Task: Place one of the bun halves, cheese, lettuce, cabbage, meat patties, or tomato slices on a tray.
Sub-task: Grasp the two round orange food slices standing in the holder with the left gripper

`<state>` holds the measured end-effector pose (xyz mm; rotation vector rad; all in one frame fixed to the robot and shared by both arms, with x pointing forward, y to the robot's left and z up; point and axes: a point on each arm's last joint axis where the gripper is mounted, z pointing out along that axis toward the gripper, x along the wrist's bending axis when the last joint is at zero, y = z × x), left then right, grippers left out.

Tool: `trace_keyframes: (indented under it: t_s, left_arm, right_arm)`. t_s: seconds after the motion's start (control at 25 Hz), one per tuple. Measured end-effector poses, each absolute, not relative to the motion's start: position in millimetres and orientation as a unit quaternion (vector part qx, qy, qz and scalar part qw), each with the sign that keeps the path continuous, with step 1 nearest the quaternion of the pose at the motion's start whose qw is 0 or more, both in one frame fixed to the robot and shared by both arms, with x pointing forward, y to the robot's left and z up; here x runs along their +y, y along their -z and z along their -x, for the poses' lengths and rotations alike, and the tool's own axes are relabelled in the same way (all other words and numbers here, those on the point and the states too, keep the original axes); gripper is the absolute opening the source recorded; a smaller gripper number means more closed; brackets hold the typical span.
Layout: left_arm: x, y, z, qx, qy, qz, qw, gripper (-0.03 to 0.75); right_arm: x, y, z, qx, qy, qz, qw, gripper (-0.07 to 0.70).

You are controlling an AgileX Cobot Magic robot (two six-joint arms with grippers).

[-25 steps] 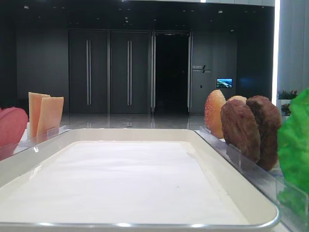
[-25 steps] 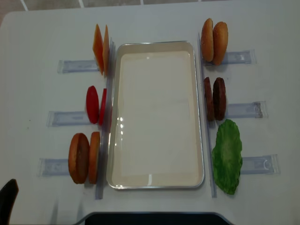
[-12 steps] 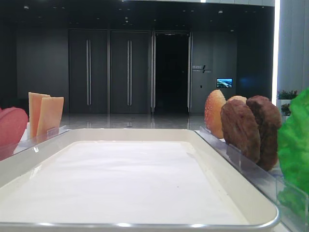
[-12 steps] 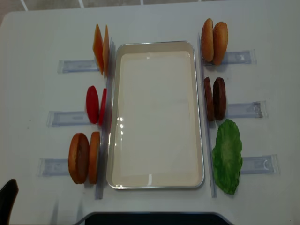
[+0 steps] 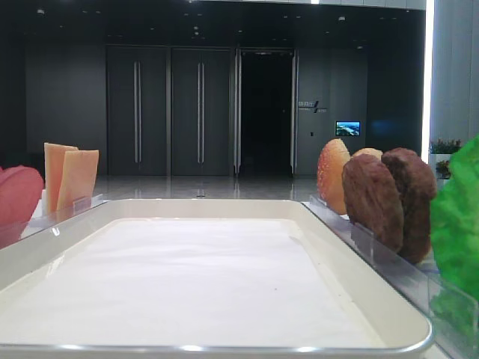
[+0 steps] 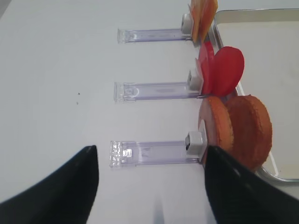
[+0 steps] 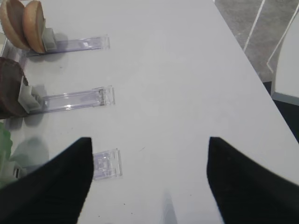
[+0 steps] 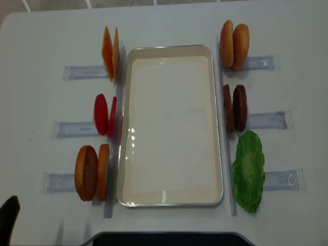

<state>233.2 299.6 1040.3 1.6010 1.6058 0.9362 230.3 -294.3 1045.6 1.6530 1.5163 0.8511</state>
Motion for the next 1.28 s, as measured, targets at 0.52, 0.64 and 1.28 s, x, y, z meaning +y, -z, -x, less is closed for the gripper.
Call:
trace_keyframes:
  t_s: [0.52, 0.64, 1.28]
  left_arm:
    - [302, -1033, -285, 0.689, -0.229, -0.648, 0.231, 0.535]
    - [303, -1029, -296, 0.706, -0.2, -0.647, 0.208, 0.535]
    - [306, -1048, -357, 0.732, -0.143, -0.647, 0.158, 0.535]
  right_arm:
    - [-294, -1046, -230, 0.589, -0.331, -0.642, 0.363, 0.515]
    - [-294, -1046, -230, 0.589, -0.331, -0.642, 0.363, 0.515]
    - [-294, -1046, -230, 0.589, -0.331, -0.642, 0.363, 0.515]
